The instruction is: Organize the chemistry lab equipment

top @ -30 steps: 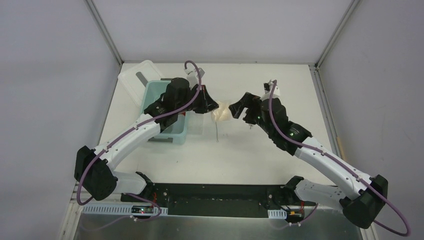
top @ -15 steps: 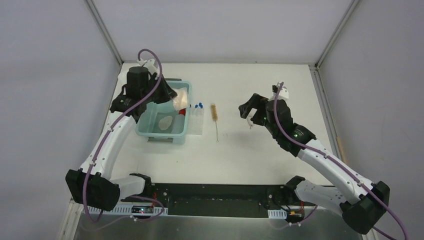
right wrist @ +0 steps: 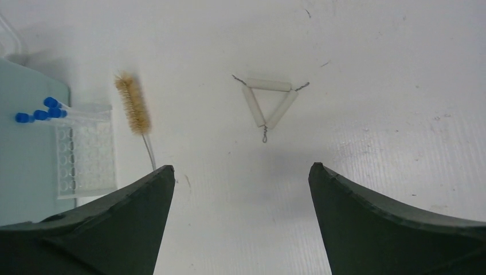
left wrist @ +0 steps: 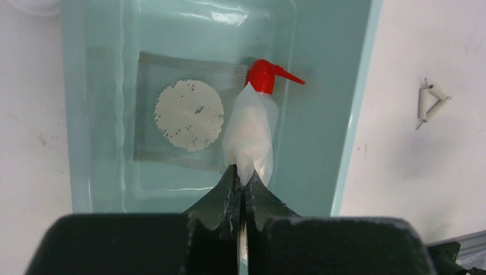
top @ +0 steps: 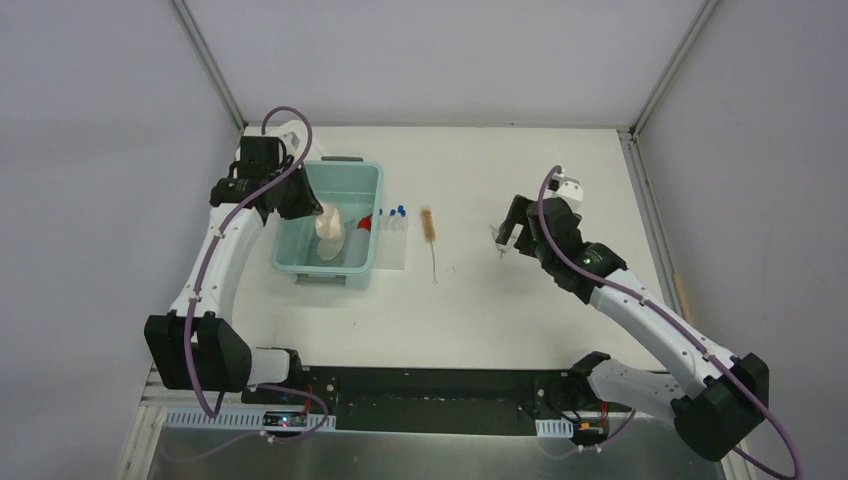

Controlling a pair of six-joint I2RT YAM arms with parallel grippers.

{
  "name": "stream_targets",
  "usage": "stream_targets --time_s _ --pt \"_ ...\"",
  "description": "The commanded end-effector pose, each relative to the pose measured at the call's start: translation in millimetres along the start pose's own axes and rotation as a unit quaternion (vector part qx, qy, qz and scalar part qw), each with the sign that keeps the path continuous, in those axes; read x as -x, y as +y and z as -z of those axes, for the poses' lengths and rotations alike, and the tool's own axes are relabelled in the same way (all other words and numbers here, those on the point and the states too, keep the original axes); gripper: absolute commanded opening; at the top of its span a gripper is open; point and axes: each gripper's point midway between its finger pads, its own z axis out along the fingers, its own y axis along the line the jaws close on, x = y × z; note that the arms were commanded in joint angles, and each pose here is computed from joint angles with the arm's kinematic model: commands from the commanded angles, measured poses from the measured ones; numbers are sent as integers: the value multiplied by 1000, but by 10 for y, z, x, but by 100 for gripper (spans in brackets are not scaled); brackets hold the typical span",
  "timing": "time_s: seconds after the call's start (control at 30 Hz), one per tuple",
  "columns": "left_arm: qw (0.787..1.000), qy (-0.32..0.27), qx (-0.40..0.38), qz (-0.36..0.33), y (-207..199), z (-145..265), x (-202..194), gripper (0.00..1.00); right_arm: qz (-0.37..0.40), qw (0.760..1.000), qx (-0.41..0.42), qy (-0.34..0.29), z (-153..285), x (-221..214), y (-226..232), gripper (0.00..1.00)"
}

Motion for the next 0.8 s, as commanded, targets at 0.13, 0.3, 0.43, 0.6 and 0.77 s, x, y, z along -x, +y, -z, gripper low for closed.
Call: stream_targets --time_s 0.13,0.3,0.43,0.6,0.77 --pt "998 50 22 -9 136 -154 -150 11 30 999 -18 20 -41 -8 -12 90" --pt "998 47 42 -17 206 -126 -129 49 16 999 4 40 -116 -102 115 90" --pt "997 34 60 -22 253 -54 -79 71 13 998 13 58 -192 -182 222 87" --pt "996 2 86 -20 309 86 16 82 43 996 29 73 -321 -322 490 86" --pt "996 -20 82 -21 275 225 33 84 79 992 29 98 -544 -467 786 84"
